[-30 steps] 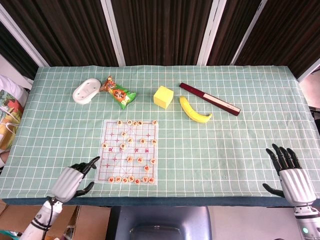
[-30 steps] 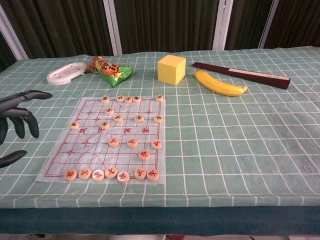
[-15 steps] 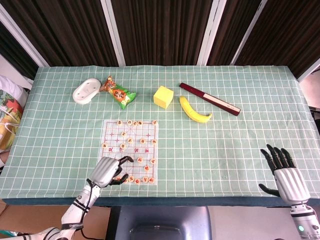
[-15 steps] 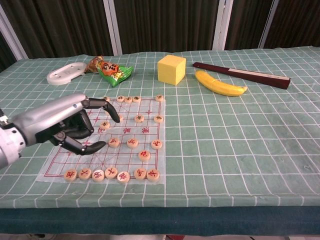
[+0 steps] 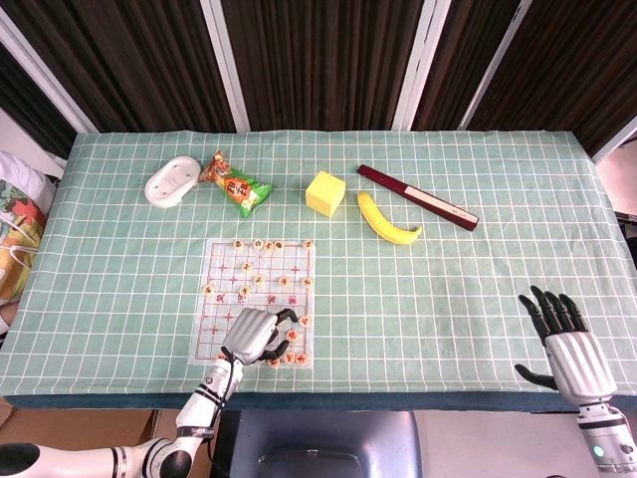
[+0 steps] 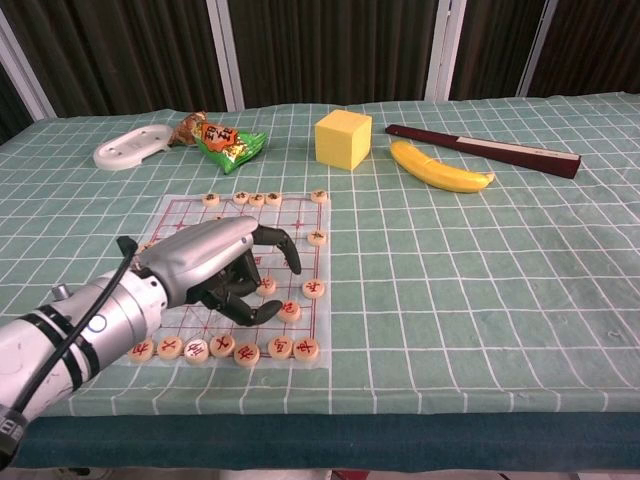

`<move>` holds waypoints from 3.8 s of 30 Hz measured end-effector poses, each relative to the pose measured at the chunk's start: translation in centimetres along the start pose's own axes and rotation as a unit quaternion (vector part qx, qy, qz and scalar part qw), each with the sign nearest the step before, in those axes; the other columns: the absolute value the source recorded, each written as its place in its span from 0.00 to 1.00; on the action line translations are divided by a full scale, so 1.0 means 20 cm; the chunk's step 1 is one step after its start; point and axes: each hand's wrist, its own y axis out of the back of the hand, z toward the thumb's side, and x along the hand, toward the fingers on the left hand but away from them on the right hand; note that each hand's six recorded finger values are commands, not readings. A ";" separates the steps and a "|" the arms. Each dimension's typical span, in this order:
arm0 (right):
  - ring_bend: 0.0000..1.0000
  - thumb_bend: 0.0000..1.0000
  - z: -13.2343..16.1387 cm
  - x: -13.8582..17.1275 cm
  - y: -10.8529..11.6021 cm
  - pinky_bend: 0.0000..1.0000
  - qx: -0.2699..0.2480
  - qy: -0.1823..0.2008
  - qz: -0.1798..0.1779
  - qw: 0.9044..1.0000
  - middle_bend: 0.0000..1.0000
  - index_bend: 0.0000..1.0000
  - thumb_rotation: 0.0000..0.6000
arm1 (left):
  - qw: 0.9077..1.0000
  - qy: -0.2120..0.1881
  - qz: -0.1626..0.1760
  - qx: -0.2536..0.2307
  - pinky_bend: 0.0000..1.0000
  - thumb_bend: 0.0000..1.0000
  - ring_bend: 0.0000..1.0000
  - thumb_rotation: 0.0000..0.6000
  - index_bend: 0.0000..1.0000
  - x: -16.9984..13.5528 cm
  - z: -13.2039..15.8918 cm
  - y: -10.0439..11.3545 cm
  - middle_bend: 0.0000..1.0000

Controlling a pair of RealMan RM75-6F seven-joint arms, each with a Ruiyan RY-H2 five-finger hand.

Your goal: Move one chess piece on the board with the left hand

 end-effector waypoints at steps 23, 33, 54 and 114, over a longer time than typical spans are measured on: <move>0.00 0.19 -0.01 0.00 0.01 0.00 -0.002 -0.003 -0.001 1.000 0.00 0.00 1.00 | 0.999 0.014 -0.010 0.041 1.00 0.36 1.00 1.00 0.41 0.09 0.03 -0.08 1.00; 0.00 0.19 -0.01 0.01 0.00 0.00 -0.001 -0.001 0.001 1.000 0.00 0.00 1.00 | 0.998 0.019 -0.022 0.049 1.00 0.36 1.00 1.00 0.40 0.07 0.01 -0.10 1.00; 0.00 0.19 0.01 0.02 -0.02 0.00 -0.008 0.012 0.018 1.000 0.00 0.00 1.00 | 0.998 0.027 -0.029 0.058 1.00 0.35 1.00 1.00 0.53 0.09 -0.01 -0.10 1.00; 0.00 0.19 0.00 0.02 0.00 0.00 -0.006 0.002 0.010 1.000 0.00 0.00 1.00 | 0.997 0.073 -0.013 0.034 1.00 0.35 1.00 1.00 0.59 -0.07 -0.31 0.01 1.00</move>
